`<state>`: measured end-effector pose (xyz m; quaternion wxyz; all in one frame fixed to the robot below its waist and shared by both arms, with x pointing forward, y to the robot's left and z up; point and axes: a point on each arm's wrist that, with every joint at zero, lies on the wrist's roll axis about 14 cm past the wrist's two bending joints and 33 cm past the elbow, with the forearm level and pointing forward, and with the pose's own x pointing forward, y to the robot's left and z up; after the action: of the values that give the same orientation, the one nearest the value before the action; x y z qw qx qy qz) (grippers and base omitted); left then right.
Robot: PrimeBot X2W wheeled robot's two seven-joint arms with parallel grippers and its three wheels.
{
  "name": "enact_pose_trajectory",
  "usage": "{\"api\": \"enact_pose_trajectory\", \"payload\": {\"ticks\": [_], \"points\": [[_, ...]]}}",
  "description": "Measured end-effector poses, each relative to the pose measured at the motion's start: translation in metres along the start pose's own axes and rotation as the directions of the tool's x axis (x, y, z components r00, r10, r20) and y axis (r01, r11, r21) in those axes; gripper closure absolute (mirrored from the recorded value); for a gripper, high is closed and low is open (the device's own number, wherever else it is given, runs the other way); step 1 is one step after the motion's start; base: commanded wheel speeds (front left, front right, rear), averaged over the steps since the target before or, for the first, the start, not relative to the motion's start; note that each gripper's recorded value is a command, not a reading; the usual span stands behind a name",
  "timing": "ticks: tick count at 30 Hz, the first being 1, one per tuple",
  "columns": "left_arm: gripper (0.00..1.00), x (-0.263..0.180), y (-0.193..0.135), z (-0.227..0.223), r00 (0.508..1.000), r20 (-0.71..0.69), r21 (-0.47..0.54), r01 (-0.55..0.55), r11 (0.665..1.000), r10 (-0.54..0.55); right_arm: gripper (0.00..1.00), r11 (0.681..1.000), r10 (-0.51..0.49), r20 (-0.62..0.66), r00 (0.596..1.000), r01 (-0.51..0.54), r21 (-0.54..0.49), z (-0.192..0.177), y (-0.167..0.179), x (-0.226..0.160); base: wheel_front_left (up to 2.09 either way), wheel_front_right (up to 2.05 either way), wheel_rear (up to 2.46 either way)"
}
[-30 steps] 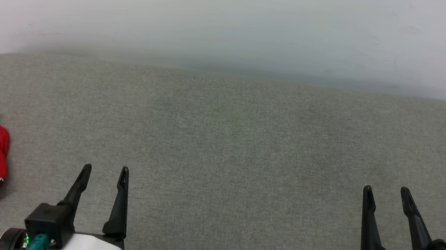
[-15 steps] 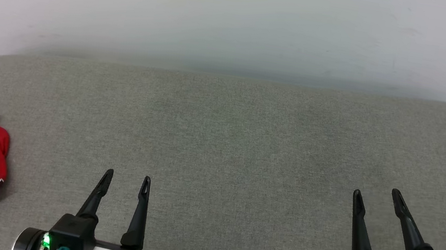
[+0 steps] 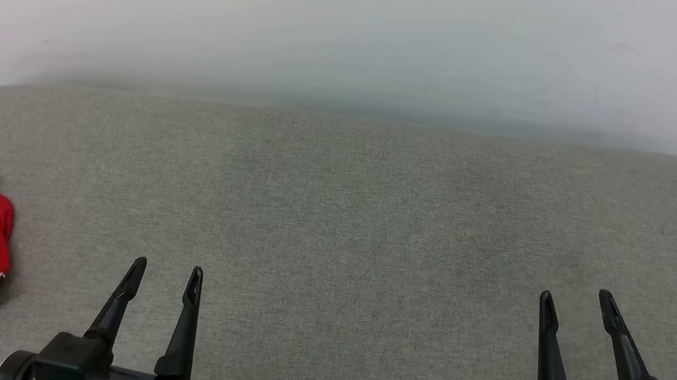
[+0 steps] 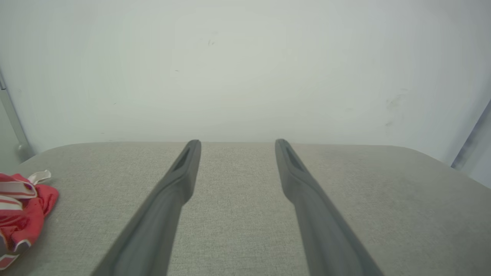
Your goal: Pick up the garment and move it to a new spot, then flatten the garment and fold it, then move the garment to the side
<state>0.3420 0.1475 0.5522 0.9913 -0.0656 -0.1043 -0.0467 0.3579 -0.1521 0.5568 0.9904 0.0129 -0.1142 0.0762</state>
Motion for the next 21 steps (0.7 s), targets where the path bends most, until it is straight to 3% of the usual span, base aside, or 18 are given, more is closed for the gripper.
{"api": "enact_pose_trajectory", "payload": {"ticks": [10,21], "points": [[0.00,-0.004,-0.004,-0.004,0.999,-0.005,0.068,0.047,0.997,-0.047,0.00,0.997,0.020,-0.004,1.000,-0.020,-0.068,-0.002,0.004,-0.003,0.00,0.00,0.00],[0.00,-0.008,0.007,-0.005,1.000,-0.011,0.055,0.008,0.998,-0.007,0.00,0.997,0.057,-0.009,0.998,-0.058,-0.046,-0.006,0.016,0.001,0.00,0.00,0.00]]}}
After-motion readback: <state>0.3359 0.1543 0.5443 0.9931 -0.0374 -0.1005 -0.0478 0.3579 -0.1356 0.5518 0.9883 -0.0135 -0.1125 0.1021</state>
